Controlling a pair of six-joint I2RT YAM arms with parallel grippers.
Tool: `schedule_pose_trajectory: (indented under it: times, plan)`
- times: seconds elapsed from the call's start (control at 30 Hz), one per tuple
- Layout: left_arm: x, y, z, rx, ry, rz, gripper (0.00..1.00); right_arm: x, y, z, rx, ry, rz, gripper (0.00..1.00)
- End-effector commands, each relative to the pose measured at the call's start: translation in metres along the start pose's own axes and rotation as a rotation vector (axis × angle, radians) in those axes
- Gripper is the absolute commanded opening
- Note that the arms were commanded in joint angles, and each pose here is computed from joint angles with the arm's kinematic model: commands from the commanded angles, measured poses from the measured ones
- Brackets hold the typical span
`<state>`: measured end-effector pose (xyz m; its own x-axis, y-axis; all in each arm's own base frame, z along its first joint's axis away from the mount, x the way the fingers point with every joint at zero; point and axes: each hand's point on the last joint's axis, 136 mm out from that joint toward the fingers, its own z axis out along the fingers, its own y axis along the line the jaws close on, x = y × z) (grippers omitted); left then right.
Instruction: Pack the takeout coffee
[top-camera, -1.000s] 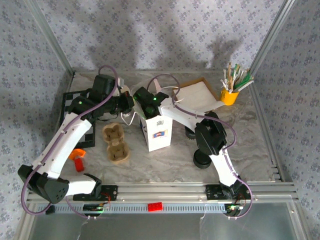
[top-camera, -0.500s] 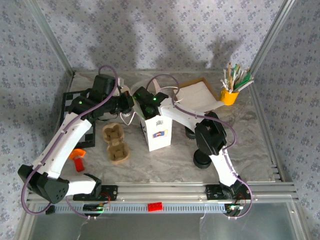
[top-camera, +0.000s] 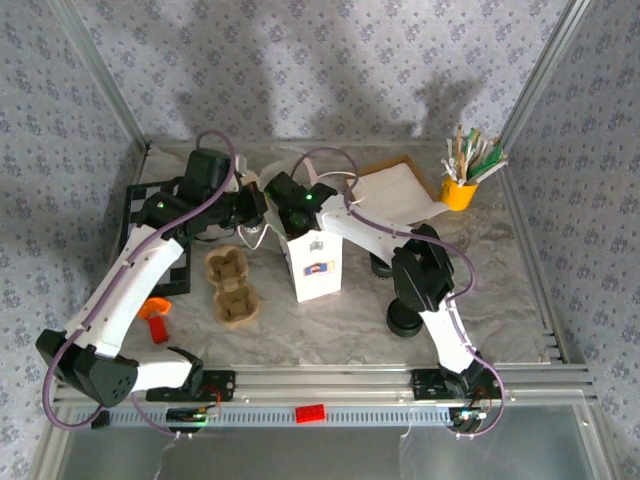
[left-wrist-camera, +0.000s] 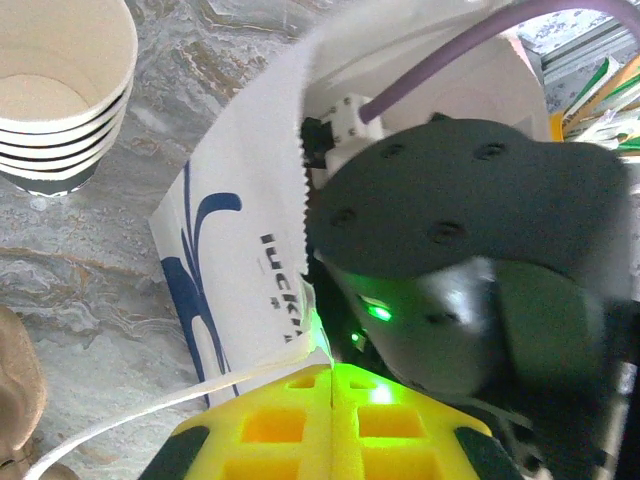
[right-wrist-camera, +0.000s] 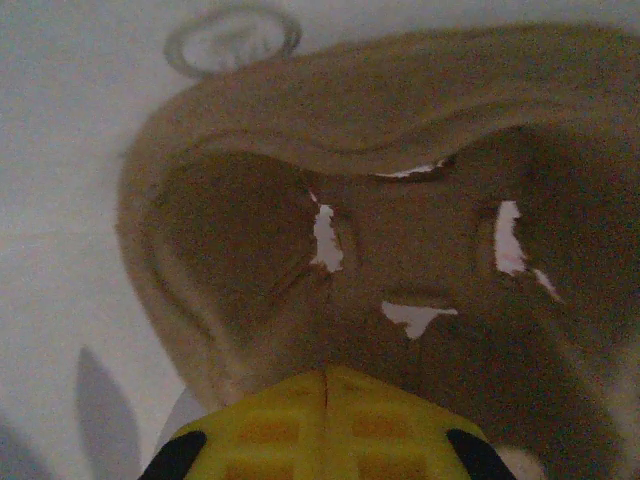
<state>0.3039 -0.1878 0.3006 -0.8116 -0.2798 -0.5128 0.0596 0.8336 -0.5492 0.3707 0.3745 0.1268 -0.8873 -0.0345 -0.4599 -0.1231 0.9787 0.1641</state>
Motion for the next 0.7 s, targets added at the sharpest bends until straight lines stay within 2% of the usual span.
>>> schedule_pose_trajectory:
  times: [0.0,0.67]
  plan:
    - [-0.004,0.005,-0.004,-0.019,-0.019,0.003,0.00,-0.016,0.007,-0.050,-0.032,-0.060,-0.014,0.00]
    - [-0.006,0.000,-0.004,-0.019,0.009,0.058,0.00,-0.035,0.007,-0.116,-0.057,-0.161,-0.038,0.00]
